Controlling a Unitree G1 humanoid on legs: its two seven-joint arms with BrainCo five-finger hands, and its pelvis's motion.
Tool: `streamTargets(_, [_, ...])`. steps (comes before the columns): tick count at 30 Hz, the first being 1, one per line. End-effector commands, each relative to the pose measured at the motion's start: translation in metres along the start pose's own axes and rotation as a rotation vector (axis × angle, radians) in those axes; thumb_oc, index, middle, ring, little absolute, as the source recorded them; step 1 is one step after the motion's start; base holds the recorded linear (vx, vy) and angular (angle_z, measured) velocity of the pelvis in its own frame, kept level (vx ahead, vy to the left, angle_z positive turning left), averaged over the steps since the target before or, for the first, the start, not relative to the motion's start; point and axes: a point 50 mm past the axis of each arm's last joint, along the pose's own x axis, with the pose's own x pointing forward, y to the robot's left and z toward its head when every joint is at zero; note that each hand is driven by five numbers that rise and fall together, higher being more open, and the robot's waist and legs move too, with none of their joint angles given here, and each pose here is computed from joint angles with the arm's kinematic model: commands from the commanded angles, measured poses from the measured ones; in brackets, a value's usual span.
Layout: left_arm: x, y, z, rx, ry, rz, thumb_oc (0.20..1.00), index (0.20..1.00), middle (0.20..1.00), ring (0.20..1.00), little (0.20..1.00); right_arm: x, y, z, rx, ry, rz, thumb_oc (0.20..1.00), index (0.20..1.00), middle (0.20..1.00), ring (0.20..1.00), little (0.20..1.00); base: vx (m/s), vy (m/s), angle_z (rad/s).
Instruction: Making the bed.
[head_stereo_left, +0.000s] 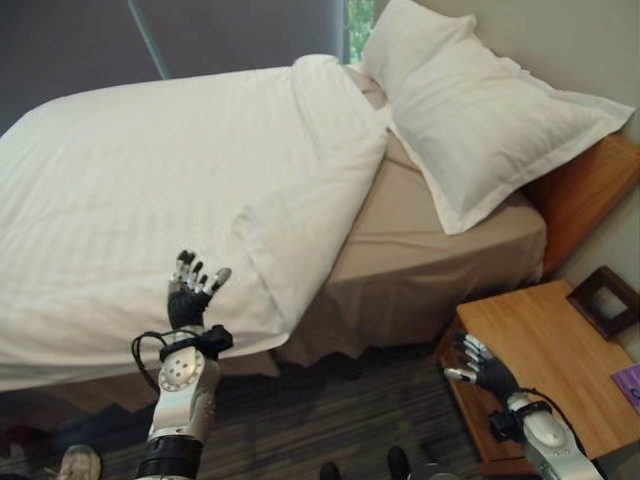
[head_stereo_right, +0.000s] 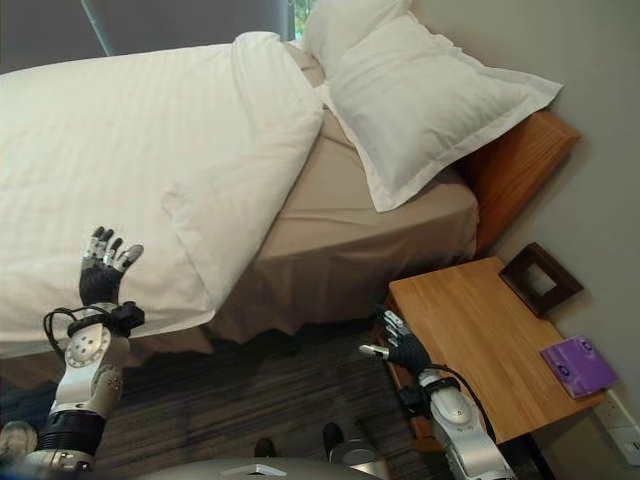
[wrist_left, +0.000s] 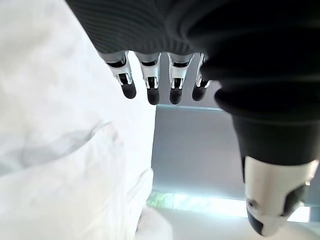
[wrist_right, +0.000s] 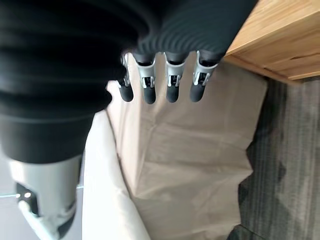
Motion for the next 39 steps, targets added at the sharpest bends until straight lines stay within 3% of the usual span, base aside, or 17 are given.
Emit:
streamTargets(1, [0.006,-0.009,0.007,0.014,-0.058,-0.045,1.000,1.000,1.000,1.000,1.000,0.010,0.005,0.027,-0.024,-0.138,0.038,1.000,1.000,1.000,1.000,1.000,0.03,0.034,-0.02])
streamTargets(5, [0.000,-0.015,-0.002,-0.010,-0.024,-0.061,1.000,1.000,1.000,1.000,1.000,0.009,0.007,0.027,0.032,-0.146,0.035,1.000,1.000,1.000,1.000,1.000,0.00,0.008,0.00])
streamTargets(6, [-0.018,0.033,-0.013,0.024,0.056,0.062,1.000,1.000,1.000,1.000,1.000,0.001,-0.018,0.007,0.097,-0.064,-0.108,1.000,1.000,1.000,1.000,1.000,-0.05,-0.041,-0.04])
streamTargets(10, [-0.041,0.067,-0.028,-0.076,0.100,0.266,1.000,1.000,1.000,1.000,1.000,0.019,-0.013,0.028,0.104,-0.134,-0.052,1.000,1.000,1.000,1.000,1.000,-0.04,-0.060,-0.54])
streamTargets(24, [-0.028,0.051,-0.020,-0.032,0.078,0.196,1.000,1.000,1.000,1.000,1.000,0.018,-0.007,0.024,0.029,-0.114,-0.034,1.000,1.000,1.000,1.000,1.000,0.05,0.106,0.11])
streamTargets(31, [-0.006,0.006,-0.005,-0.011,0.002,-0.014,1.000,1.000,1.000,1.000,1.000,0.012,-0.008,0.015,0.032,-0.079,-0.019,1.000,1.000,1.000,1.000,1.000,0.40,-0.069,0.30])
streamTargets(36, [-0.005,-0.013,-0.014,-0.122,0.037,-0.043,1.000,1.000,1.000,1.000,1.000,0.018,-0.014,0.025,0.060,-0.113,-0.027,1.000,1.000,1.000,1.000,1.000,0.29,-0.157,0.59])
streamTargets(39, [0.000,-0.023,-0.005,-0.090,0.004,-0.096,1.000,1.000,1.000,1.000,1.000,0.019,-0.016,0.030,0.109,-0.147,-0.044,1.000,1.000,1.000,1.000,1.000,0.24,-0.174,0.66])
